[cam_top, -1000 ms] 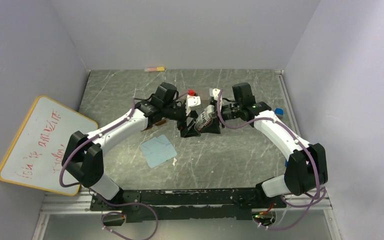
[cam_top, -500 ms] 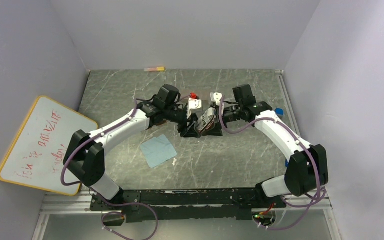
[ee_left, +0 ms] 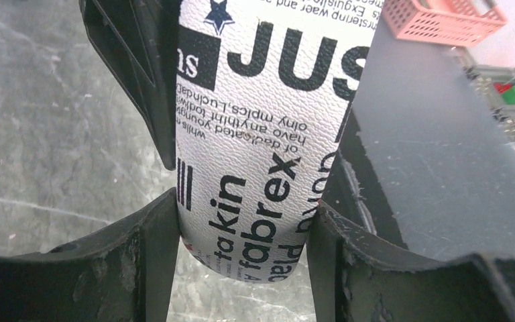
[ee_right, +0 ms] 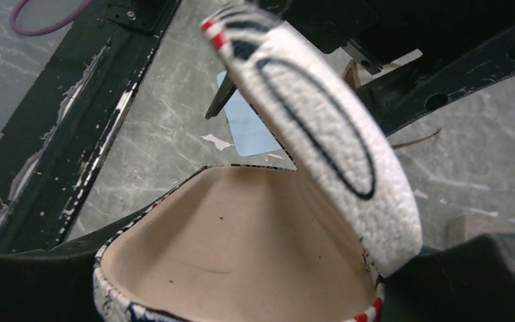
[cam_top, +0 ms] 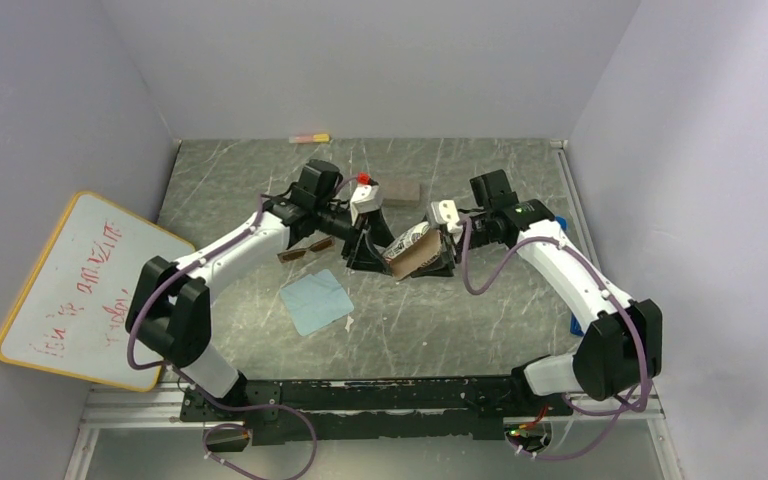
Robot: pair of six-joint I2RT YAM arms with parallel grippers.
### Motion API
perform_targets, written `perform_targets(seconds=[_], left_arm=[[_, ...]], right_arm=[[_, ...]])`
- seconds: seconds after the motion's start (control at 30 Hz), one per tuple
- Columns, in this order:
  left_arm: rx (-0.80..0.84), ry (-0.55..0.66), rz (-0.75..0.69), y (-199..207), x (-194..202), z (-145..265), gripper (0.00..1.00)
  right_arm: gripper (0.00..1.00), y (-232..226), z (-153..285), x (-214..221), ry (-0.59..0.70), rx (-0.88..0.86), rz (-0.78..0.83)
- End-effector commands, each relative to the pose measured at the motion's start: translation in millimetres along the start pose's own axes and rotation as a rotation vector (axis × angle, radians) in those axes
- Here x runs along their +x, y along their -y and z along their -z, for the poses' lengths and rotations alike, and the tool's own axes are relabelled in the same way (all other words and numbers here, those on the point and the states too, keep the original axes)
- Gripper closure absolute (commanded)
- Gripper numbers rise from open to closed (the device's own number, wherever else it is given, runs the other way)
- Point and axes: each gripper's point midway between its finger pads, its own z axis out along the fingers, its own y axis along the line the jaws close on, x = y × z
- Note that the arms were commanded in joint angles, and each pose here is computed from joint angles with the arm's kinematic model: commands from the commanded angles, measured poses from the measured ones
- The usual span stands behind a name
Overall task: Organize the sunglasses
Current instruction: Open the sunglasses case.
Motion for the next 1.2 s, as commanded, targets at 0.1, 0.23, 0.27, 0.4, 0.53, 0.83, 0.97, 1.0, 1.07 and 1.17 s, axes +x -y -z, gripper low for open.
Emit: perform_targets(seconds=[0.1,0.23,0.27,0.4,0.53,0.83,0.97,1.0,1.07,1.17], left_arm=[[0.018,0.102,0.117,-10.1,-18.9,25.5,0.29],[0.018,0.117,0.113,-6.2,-24.3,27.1,0.19],[0.019,0.119,0.112,-5.5,-25.0,27.6,0.17],[-0.021,0.112,0.077,-7.9,-28.6,29.6,0.06],[-0.151,0.093,-0.029,-15.7,-40.1,37.7,0.04],[-0.294,-0.012,-0.144,-21.3,-33.4,21.1,0.07],[-0.322,-0.048,-0.148,-28.9,-25.8,10.5,0.14],[-0.328,-0.051,-0.15,-30.9,-25.3,9.5,0.19],[-0.333,-0.043,-0.148,-32.9,-26.2,8.2,0.29],[-0.338,-0.034,-0.15,-33.8,-28.0,7.8,0.42]], right_arm=[[1.0,-15.7,0.7,0.4,-0.02,-0.045,0.04],[1.0,-8.0,0.3,0.8,-0.02,-0.004,0.026],[1.0,-7.1,0.1,0.2,-0.018,0.004,0.028],[1.0,0.7,0.3,-0.6,-0.017,0.045,-0.023],[1.0,15.2,-1.0,1.7,-0.019,0.095,-0.067],[1.0,18.4,-6.6,2.2,0.011,0.067,-0.161],[1.0,15.6,-8.1,-1.3,0.037,0.049,-0.174],[1.0,15.5,-7.9,-2.5,0.042,0.048,-0.178],[1.0,15.4,-7.9,-4.7,0.051,0.047,-0.181],[1.0,16.2,-7.1,-3.9,0.058,0.054,-0.185]])
